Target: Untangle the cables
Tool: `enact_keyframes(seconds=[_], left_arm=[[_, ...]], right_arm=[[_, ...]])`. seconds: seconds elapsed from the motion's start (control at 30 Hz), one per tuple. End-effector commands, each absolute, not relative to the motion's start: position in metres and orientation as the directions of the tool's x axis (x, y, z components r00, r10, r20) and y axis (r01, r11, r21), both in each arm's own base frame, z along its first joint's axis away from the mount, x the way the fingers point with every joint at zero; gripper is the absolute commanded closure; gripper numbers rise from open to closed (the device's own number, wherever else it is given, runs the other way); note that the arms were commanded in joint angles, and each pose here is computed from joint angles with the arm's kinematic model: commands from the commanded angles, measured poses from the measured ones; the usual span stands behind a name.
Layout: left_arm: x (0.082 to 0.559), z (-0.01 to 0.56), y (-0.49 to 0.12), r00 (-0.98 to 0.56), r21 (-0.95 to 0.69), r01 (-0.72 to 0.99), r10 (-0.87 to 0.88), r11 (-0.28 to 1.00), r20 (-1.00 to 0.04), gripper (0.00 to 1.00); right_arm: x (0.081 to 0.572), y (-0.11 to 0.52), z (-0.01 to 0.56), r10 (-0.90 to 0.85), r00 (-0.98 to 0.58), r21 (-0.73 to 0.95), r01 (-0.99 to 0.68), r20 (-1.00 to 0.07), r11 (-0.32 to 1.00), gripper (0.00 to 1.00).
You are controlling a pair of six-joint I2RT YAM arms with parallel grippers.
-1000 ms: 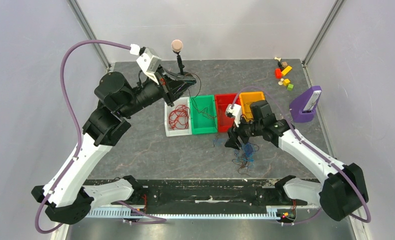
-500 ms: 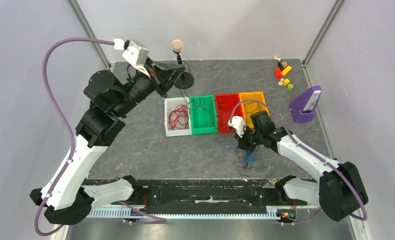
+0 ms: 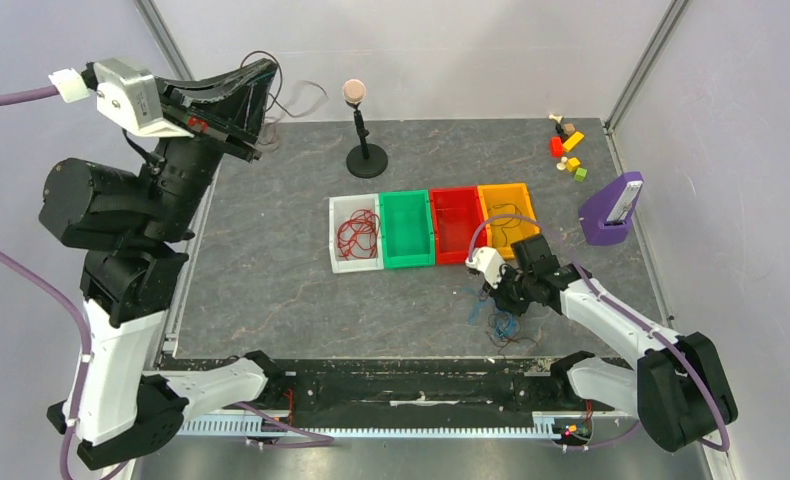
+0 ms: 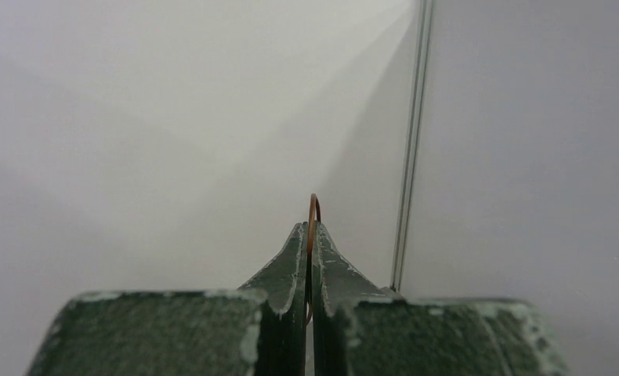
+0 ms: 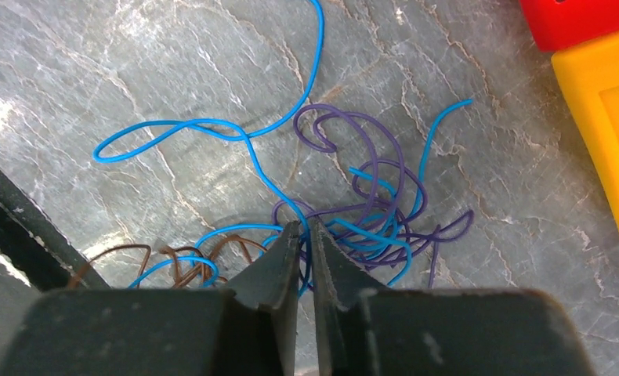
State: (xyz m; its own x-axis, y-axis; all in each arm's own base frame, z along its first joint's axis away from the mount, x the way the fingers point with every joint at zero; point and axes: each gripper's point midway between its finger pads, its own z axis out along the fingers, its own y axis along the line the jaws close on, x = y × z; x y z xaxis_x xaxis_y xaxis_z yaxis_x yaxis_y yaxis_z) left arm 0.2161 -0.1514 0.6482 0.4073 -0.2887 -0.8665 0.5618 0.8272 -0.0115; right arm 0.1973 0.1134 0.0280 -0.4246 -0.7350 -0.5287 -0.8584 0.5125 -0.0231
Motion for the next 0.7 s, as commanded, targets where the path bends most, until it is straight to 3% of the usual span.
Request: enact_keyframes(seconds=[0.0, 0.1, 0.17, 0.43, 0.67], left_arm=[[0.218, 0.643, -0.171, 0.404, 0.045, 0.618, -0.268, 0.784, -0.875, 0.98], [0.214, 0.623, -0.192, 0.332, 0.036, 0.703, -0.283, 0.711, -0.9, 0.98], [0.217, 0.611, -0.201, 0.298, 0.024, 0.726, -0.283, 0.688, -0.911, 0.98], [0.236, 0.541, -0.256, 0.105, -0.04, 0.843, -0.238, 0.536, -0.966, 0.98], [0.267, 0.479, -0.292, 0.032, -0.052, 0.871, -0.161, 0.489, -0.986, 0.98]], right_arm=[[0.207, 0.126, 0.051, -0.706, -0.4, -0.008, -0.867, -0.584, 0.498, 0.7], [0.22, 0.152, 0.1, -0.61, -0.364, 0.022, -0.87, -0.704, 0.493, 0.29], [0.231, 0.164, 0.137, -0.555, -0.323, 0.011, -0.87, -0.767, 0.493, 0.18], [0.261, 0.178, 0.223, -0.436, -0.251, -0.033, -0.836, -0.864, 0.547, 0.07], [0.274, 0.161, 0.209, -0.425, -0.311, -0.038, -0.769, -0.85, 0.638, 0.02]])
